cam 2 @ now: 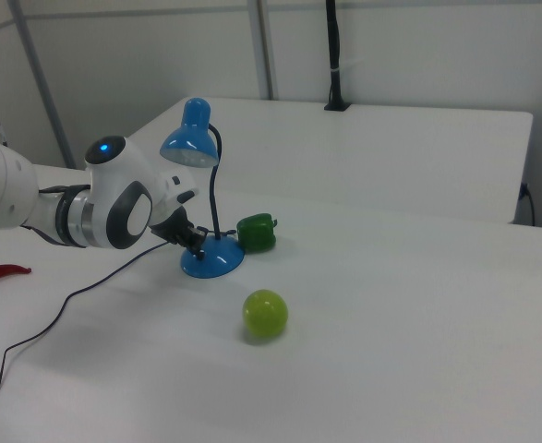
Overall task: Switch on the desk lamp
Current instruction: 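Press down on the switch on the lamp base with the gripper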
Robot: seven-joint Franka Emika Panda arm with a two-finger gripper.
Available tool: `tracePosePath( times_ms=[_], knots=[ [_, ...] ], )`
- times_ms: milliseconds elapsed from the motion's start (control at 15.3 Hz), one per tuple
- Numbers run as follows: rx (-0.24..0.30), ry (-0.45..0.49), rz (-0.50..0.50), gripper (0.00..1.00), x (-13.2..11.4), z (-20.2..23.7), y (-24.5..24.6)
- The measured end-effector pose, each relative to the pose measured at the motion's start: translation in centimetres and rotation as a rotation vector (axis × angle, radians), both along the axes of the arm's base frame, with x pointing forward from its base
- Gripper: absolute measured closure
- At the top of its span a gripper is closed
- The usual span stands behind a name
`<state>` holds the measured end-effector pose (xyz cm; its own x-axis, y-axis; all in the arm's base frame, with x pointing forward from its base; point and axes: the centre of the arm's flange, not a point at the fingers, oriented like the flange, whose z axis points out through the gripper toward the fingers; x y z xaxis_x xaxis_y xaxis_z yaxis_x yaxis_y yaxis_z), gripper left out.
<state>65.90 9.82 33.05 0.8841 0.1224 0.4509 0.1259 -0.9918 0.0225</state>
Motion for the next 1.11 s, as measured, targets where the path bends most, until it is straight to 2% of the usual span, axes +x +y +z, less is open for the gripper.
tracePosePath(
  times_ms=[1114],
  knots=[
    [-0.026, -0.010, 0.015, 0.99, 0.55, -0.27, -0.27]
  ],
)
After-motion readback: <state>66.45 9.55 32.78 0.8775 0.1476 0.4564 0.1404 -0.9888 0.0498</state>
